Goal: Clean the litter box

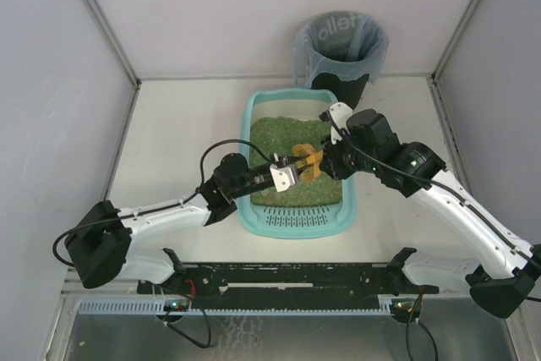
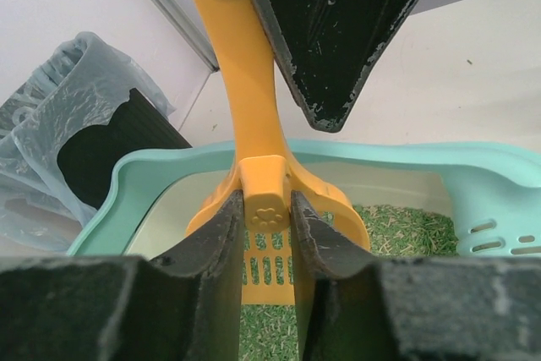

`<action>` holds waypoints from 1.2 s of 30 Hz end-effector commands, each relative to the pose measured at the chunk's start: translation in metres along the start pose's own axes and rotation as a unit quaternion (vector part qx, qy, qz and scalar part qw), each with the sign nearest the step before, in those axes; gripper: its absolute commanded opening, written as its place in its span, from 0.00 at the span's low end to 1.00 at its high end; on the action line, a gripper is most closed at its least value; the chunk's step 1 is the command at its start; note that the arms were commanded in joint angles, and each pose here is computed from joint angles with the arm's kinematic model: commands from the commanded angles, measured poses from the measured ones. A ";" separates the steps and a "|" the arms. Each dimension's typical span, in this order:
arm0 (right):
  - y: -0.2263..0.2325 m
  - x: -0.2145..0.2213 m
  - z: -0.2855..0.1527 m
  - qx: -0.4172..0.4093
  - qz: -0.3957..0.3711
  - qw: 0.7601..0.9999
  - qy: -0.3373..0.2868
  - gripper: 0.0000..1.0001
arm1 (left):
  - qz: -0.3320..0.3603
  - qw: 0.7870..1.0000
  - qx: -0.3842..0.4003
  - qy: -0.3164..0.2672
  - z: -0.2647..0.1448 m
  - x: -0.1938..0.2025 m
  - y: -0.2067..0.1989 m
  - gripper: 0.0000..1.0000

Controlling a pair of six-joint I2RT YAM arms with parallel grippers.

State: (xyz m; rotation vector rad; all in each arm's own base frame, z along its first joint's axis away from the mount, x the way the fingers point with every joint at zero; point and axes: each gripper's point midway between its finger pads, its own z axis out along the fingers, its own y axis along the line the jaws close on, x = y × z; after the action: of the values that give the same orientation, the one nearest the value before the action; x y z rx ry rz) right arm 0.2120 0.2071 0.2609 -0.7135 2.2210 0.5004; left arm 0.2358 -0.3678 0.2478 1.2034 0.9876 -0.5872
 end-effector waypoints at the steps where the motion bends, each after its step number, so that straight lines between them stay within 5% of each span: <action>1: 0.005 -0.008 0.001 -0.006 -0.012 1.000 -0.016 0.00 | 0.006 0.999 -0.002 -0.036 0.007 -0.031 0.013 0.21; 5: 0.004 -0.009 0.000 -0.003 -0.012 1.000 -0.018 0.04 | -0.003 0.999 -0.013 -0.031 0.005 -0.030 0.018 0.01; 14: 0.000 -0.036 -0.010 0.012 0.018 0.991 -0.129 0.48 | -0.048 0.998 -0.018 -0.036 0.002 -0.033 0.016 0.00; 17: 0.003 -0.046 -0.014 0.000 0.028 0.985 -0.171 0.53 | -0.056 0.997 -0.021 -0.040 0.002 -0.033 0.016 0.00; 28: 0.006 -0.046 0.001 -0.015 0.069 0.975 -0.208 0.49 | -0.070 0.996 -0.016 -0.052 0.002 -0.037 0.013 0.00; 36: 0.003 -0.041 0.014 -0.009 0.072 0.978 -0.194 0.30 | -0.072 0.996 -0.011 -0.048 0.003 -0.033 0.009 0.00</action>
State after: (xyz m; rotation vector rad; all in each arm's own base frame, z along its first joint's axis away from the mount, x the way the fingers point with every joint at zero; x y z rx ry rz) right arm 0.2357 0.2234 0.2687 -0.4521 1.9677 0.6305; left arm 0.2309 -0.3702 0.2483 1.1297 1.0859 -0.7132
